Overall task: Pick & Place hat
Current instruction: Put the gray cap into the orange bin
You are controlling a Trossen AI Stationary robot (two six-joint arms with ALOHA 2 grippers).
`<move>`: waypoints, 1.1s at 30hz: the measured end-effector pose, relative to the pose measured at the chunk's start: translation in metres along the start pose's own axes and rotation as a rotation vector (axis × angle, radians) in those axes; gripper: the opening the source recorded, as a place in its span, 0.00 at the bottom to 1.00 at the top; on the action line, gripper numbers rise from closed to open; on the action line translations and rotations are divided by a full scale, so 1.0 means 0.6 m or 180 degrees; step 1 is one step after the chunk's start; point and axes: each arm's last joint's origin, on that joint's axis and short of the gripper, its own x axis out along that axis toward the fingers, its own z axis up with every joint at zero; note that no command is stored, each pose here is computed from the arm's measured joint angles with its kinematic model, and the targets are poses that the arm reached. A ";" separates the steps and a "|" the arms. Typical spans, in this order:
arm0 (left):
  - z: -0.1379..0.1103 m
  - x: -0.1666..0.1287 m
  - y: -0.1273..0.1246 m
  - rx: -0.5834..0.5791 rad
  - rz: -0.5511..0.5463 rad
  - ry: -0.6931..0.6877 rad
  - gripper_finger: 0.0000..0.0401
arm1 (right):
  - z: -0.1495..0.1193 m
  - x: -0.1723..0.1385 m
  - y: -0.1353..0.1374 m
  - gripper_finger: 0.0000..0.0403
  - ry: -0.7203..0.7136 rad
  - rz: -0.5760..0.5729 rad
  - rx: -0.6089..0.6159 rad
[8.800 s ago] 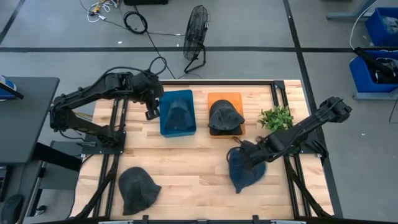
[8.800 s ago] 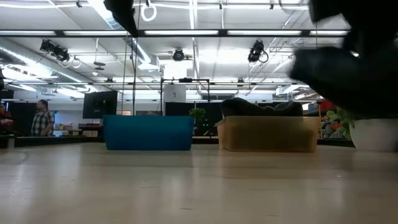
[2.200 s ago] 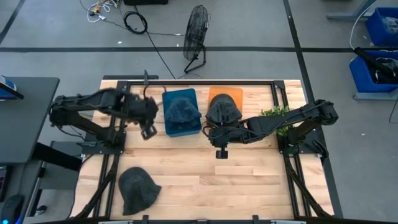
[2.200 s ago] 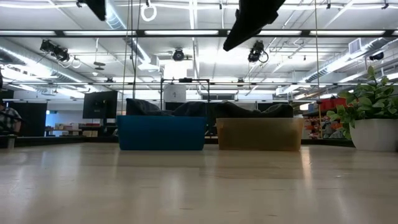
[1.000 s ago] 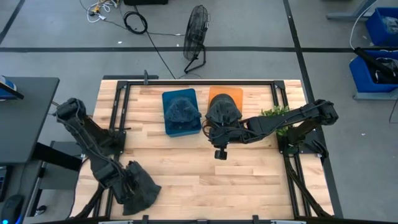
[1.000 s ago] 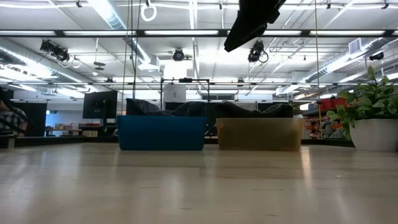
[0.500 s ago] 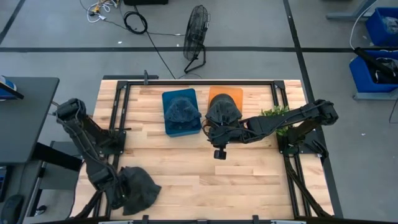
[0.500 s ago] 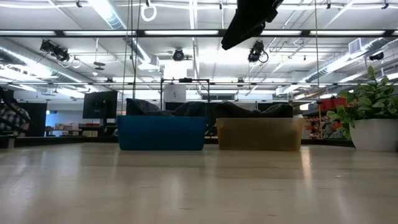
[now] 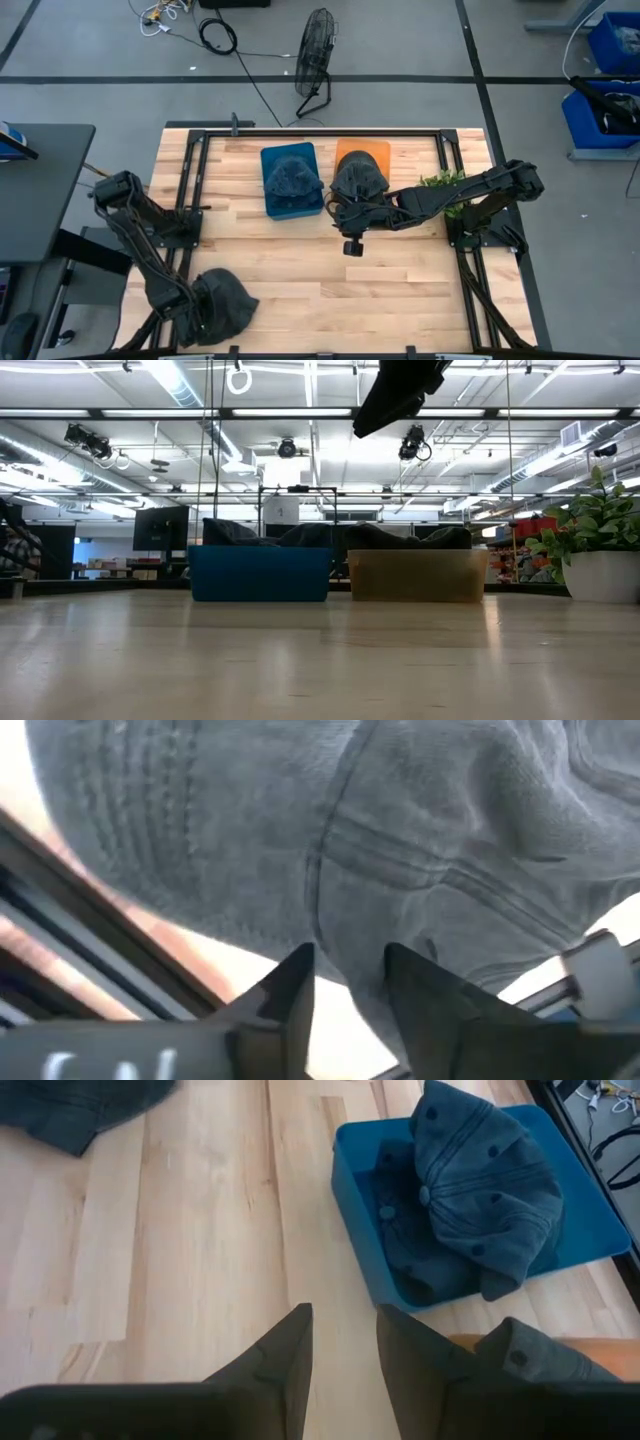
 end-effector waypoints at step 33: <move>0.292 -0.171 -0.053 0.0903 0.1148 -0.1774 0.03 | 0.045 0.011 0.011 0.29 -0.0856 0.0089 -0.0466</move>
